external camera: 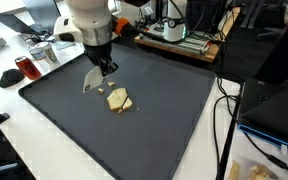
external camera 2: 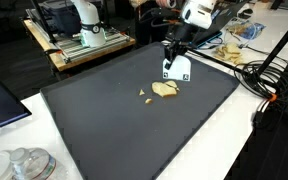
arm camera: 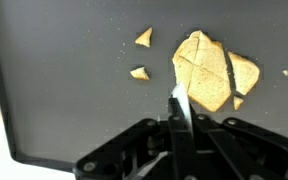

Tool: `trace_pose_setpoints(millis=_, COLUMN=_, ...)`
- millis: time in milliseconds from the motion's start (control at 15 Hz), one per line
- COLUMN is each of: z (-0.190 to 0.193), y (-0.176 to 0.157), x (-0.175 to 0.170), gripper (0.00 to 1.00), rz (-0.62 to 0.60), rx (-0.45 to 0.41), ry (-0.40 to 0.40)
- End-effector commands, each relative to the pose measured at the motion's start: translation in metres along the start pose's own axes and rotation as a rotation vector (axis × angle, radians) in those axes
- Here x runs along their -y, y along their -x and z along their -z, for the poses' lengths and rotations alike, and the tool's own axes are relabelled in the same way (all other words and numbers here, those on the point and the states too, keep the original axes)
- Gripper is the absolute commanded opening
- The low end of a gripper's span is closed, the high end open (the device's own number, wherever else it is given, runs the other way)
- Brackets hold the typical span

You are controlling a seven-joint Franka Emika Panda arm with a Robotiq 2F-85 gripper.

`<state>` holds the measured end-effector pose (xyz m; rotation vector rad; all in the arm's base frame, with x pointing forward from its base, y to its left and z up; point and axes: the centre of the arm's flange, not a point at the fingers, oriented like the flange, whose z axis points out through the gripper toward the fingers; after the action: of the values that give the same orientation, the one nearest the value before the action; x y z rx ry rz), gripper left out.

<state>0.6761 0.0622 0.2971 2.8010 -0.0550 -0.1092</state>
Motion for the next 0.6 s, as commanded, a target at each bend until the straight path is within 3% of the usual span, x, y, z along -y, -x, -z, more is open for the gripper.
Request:
trace_pose_setpoints(millis=0, z=0.003, y=-0.021, x=0.013, gripper=0.01, rz=-0.101, rx=-0.015, ry=0.111)
trace_pose_setpoints(millis=267, z=0.008, y=-0.021, x=0.025, gripper=0.01, rz=-0.182, rx=-0.04, ry=0.24)
trace_pose_setpoints(millis=533, z=0.009, y=-0.012, x=0.036, gripper=0.01, rz=-0.191, rx=0.003, ry=0.252)
